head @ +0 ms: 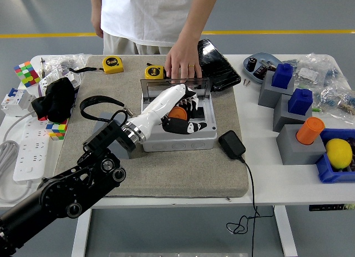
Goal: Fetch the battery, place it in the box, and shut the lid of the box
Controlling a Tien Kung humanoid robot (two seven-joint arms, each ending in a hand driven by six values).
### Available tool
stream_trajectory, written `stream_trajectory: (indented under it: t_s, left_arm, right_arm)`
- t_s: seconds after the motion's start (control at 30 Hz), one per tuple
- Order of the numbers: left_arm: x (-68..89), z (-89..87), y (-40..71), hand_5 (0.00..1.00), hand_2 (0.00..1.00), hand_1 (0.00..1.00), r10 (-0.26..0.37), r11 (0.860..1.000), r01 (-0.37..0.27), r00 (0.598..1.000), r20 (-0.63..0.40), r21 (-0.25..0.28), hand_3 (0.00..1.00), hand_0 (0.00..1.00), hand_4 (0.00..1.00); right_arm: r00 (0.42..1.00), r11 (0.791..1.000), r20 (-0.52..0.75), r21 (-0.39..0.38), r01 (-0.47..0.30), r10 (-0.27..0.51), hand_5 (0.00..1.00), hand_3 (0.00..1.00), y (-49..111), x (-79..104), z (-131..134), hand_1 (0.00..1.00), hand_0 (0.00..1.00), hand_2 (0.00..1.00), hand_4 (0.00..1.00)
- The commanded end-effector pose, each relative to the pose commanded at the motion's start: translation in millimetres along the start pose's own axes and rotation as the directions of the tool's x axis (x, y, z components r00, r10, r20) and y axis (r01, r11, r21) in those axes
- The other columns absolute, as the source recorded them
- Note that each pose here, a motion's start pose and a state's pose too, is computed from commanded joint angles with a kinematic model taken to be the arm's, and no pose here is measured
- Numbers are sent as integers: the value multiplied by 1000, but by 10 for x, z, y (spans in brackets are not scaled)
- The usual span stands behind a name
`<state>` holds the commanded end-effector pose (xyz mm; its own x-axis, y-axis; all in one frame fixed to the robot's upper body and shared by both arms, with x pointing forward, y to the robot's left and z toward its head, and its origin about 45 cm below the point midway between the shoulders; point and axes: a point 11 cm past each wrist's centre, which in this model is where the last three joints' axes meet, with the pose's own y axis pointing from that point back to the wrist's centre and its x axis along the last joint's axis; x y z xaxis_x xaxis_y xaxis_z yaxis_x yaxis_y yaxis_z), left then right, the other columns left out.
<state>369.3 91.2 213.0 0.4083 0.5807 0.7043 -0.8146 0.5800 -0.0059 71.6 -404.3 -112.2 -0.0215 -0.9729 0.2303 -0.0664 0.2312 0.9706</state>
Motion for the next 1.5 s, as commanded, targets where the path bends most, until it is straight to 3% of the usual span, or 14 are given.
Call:
stream_trajectory:
  t_s: [0.07,0.17,0.43,0.53,0.83,0.87,1.03,1.07,1.23,1.27,1.43,1.47,1.5]
  left_arm:
    - [-35,-9,-51,30,104,71,-11,1000,11,999,53,13,229,76,951]
    - [-54,-27,-124,30,104,71,-18,999,14,994,108,38,229,76,951]
    - [-11,-76,-291,48,103,67,-2,996,-13,988,154,92,231,71,961]
    - [19,-156,-302,86,100,59,-2,992,-18,987,159,125,236,64,995]
    - [-1,-231,-290,131,117,69,-6,989,-12,993,121,149,286,65,998]
    - [3,-229,-291,327,182,131,-5,989,-13,993,119,147,372,115,998]
    - [23,-211,-296,327,182,131,8,991,-21,995,95,135,372,115,998]
    - [22,-209,-296,400,259,213,8,991,-20,996,90,134,476,181,998]
    - [19,-207,-296,400,259,213,8,991,-18,997,73,132,476,181,998]
    - [17,-207,-296,435,378,317,8,991,-18,997,71,132,620,215,998]
    - [12,-212,-294,435,378,317,6,991,-14,998,63,135,620,215,998]
    - [13,-212,-294,460,436,395,6,991,-14,998,62,134,655,250,998]
    - [14,-210,-294,460,436,395,6,991,-14,998,61,133,655,250,998]
  right_arm:
    - [1000,1000,-1,-1,0,0,562,579,0,3,3,651,606,671,975]
    - [1000,1000,-5,-2,-1,1,562,579,0,4,4,651,606,671,975]
    - [1000,1000,-15,-2,-3,3,561,578,1,9,-7,650,606,671,975]
    - [1000,1000,-17,-2,-2,2,561,578,2,9,-7,649,604,671,974]
    - [1000,1000,-19,-3,-2,2,560,578,2,12,-5,649,603,670,973]
    - [1000,1000,-20,-3,-2,2,560,578,2,12,-4,651,603,670,973]
    - [1000,1000,-22,-2,-3,3,560,578,2,13,-10,651,603,670,973]
    - [1000,1000,-22,-3,-3,3,559,577,2,13,-10,650,602,669,972]
    - [1000,1000,-21,-2,-2,2,559,577,3,11,-14,650,602,669,972]
    - [1000,1000,-21,-1,-2,2,559,577,3,11,-15,649,603,670,971]
    - [1000,1000,-23,-2,-2,2,559,577,3,13,-17,649,603,670,971]
    - [1000,1000,-23,-2,-2,2,559,578,3,13,-17,649,602,670,971]
    - [1000,1000,-23,-1,-2,2,559,578,3,14,-18,649,602,670,971]
